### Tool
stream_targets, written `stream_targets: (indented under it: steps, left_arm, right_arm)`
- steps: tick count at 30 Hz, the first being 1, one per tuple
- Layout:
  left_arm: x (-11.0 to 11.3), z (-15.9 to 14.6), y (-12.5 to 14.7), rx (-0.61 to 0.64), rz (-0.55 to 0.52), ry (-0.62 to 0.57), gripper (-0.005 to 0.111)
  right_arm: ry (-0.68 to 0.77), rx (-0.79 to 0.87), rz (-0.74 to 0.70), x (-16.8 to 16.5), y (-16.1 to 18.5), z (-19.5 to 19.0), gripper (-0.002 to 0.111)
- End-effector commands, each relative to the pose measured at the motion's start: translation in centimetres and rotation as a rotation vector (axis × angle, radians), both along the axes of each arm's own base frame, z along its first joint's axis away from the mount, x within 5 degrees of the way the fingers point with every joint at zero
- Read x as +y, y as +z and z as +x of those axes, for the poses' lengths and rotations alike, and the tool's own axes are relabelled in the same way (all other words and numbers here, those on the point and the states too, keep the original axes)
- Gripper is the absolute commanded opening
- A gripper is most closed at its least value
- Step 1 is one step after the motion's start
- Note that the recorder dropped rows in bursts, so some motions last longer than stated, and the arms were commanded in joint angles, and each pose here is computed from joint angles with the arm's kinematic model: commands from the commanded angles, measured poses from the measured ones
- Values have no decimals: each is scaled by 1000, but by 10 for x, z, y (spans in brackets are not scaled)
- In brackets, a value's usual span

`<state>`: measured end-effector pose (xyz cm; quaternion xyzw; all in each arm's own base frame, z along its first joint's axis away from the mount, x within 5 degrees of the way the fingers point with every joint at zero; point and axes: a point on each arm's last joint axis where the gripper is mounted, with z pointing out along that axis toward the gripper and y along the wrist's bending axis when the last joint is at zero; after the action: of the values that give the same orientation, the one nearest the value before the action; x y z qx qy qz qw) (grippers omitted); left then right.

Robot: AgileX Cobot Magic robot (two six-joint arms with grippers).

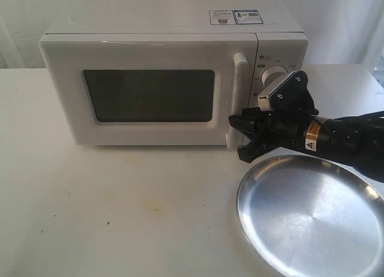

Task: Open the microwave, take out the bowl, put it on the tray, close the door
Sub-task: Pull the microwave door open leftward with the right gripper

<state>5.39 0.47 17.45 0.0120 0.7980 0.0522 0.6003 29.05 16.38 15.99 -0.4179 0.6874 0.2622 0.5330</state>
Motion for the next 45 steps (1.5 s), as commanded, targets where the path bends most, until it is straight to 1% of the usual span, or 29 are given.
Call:
stream_targets:
  steps: [1,5,9,11,16,31,45]
  left_arm:
    - [0,0,-1,0,-9,0,0]
    - [0,0,-1,0,-9,0,0]
    - [0,0,-1,0,-9,0,0]
    - [0,0,-1,0,-9,0,0]
    - [0,0,-1,0,-9,0,0]
    - [0,0,-1,0,-9,0,0]
    - [0,0,-1,0,-9,0,0]
  right_arm:
    - [258,-131,64,13,12,-18,0]
    - [382,-155,61,15,12,-28,0]
    - [524,-128,83,17,12,-41,0]
    - [569,-118,96,18,13,-45,0]
    - [660,-78,48,16,7,-53,0]
    - [796,23,-36,12,-2,-67,0]
    - [796,83,-40,8,-2,-75,0]
